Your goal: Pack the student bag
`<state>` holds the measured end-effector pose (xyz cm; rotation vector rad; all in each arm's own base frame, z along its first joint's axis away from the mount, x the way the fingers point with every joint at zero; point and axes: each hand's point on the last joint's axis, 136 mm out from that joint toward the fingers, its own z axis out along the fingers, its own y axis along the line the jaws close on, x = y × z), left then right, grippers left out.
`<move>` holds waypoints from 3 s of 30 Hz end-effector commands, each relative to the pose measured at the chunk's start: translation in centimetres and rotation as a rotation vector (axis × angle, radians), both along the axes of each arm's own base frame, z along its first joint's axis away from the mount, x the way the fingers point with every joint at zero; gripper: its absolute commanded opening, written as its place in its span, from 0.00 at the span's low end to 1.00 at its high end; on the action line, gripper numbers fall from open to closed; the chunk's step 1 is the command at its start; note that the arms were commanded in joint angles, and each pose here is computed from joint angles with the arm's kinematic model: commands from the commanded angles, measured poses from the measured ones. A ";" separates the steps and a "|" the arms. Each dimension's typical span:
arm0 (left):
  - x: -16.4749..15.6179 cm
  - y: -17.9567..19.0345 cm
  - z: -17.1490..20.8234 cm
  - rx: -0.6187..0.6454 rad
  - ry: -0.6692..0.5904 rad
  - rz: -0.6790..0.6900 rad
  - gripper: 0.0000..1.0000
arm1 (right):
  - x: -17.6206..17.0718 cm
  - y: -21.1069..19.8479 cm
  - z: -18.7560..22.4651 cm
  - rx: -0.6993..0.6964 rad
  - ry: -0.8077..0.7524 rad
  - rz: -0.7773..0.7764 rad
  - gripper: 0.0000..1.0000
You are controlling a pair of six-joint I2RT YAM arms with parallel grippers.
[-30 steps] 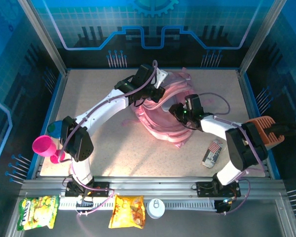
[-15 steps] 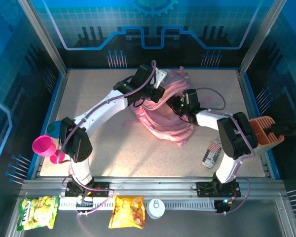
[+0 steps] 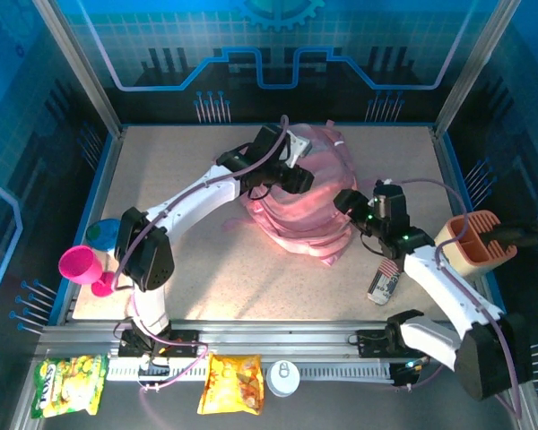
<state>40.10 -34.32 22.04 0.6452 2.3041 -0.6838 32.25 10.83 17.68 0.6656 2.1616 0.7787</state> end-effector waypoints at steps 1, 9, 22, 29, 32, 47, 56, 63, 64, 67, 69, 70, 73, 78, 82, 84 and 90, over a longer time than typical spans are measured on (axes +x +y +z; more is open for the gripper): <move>-0.6 -0.1 0.0 -0.056 0.056 0.019 0.62 | -1.1 -2.3 0.3 -0.116 0.041 -0.047 0.77; 1.1 6.0 -2.3 -0.126 0.220 0.289 0.67 | 0.2 -0.9 1.1 -0.080 0.032 0.005 0.81; 4.3 13.3 -9.8 -0.433 0.595 0.617 0.46 | 0.9 1.1 0.0 -0.053 0.069 0.058 0.80; 5.2 13.0 -12.4 -0.416 0.652 0.623 0.45 | 0.7 1.3 0.1 -0.053 0.067 0.063 0.80; 5.3 12.9 -12.9 -0.417 0.656 0.619 0.47 | 0.6 1.2 0.1 -0.054 0.067 0.062 0.81; 6.0 11.5 -11.4 -0.464 0.628 0.514 0.18 | 2.2 5.7 -1.8 0.014 0.115 0.244 0.74; 4.2 12.2 -8.1 -0.486 0.578 0.507 0.00 | 6.5 7.3 -2.7 -0.052 0.129 0.306 0.66; 2.3 12.7 -6.3 -0.537 0.577 0.525 0.00 | 12.5 7.6 -3.2 -0.124 0.087 0.368 0.64; 2.0 12.7 -6.2 -0.545 0.582 0.525 0.00 | 13.4 7.4 -2.9 -0.130 0.075 0.376 0.64; 1.3 12.4 -5.9 -0.560 0.596 0.516 0.00 | 15.1 7.0 -2.6 -0.153 0.068 0.395 0.66; 1.0 12.3 -6.1 -0.552 0.606 0.514 0.00 | 15.2 6.8 -2.2 -0.183 0.075 0.401 0.68; 0.9 12.3 -6.0 -0.550 0.608 0.511 0.00 | 14.9 6.6 -2.0 -0.194 0.079 0.399 0.68; 0.8 12.1 -6.1 -0.540 0.619 0.510 0.00 | 13.0 5.9 -1.2 -0.228 0.080 0.374 0.69; 1.0 11.8 -5.4 -0.532 0.615 0.505 0.00 | 8.0 5.7 0.0 -0.318 0.083 0.344 0.70; 1.1 11.2 -4.5 -0.539 0.604 0.495 0.00 | 4.5 8.5 0.2 -0.335 0.062 0.364 0.68; 1.0 10.8 -4.0 -0.543 0.598 0.485 0.00 | 3.1 10.4 -0.1 -0.339 0.052 0.369 0.66; 0.6 9.3 -3.0 -0.556 0.598 0.451 0.00 | 1.5 16.5 -1.1 -0.306 0.006 0.399 0.56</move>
